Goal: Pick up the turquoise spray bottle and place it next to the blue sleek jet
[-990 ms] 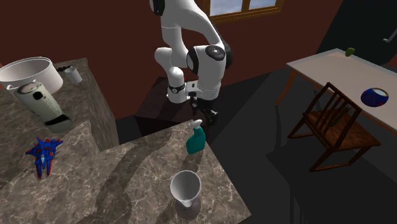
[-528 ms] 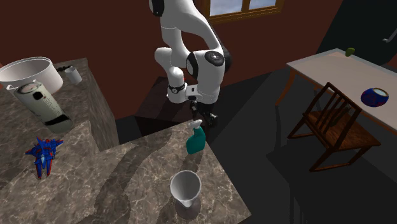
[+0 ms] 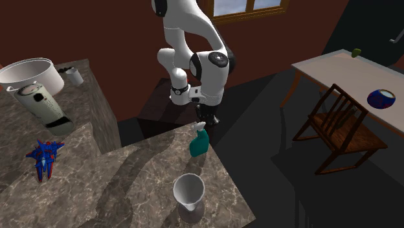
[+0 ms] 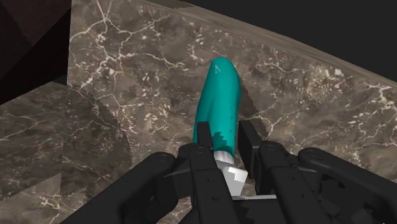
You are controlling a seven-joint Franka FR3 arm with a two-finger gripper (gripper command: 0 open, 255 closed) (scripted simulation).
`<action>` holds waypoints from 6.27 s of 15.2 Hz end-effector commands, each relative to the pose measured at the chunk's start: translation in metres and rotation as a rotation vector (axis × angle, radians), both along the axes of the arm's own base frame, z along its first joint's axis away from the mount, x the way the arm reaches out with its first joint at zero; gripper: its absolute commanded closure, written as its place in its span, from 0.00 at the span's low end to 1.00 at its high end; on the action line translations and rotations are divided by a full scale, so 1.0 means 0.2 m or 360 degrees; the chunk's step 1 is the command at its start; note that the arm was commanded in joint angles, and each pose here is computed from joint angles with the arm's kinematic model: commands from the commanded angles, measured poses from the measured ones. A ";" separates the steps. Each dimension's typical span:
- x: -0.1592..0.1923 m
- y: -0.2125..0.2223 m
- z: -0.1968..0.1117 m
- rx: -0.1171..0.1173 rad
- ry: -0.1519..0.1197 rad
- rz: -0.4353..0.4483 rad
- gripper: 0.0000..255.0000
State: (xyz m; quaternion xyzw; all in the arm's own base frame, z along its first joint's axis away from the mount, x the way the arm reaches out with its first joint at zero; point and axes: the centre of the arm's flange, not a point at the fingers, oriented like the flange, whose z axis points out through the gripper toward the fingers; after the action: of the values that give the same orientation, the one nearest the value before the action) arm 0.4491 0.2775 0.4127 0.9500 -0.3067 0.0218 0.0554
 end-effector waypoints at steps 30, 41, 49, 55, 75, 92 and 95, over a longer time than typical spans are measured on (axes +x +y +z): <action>0.00 0.00 0.66 0.0000 0.0000 0.0000 1.00; 0.00 0.00 0.95 0.0000 0.0000 0.0000 1.00; 0.00 0.00 1.16 0.0000 0.0000 0.0000 1.00; 0.00 0.00 1.32 0.0000 0.0000 0.0000 1.00; 0.03 -0.65 1.46 0.0000 0.0000 0.0000 1.00; 0.09 -1.75 1.25 0.0000 0.0000 0.0000 1.00; 0.10 -1.95 1.22 0.0000 0.0000 0.0000 1.00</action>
State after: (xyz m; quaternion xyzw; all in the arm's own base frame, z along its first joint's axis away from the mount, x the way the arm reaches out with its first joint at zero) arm 0.4717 -0.1007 0.6589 0.9497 -0.3074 0.0217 0.0553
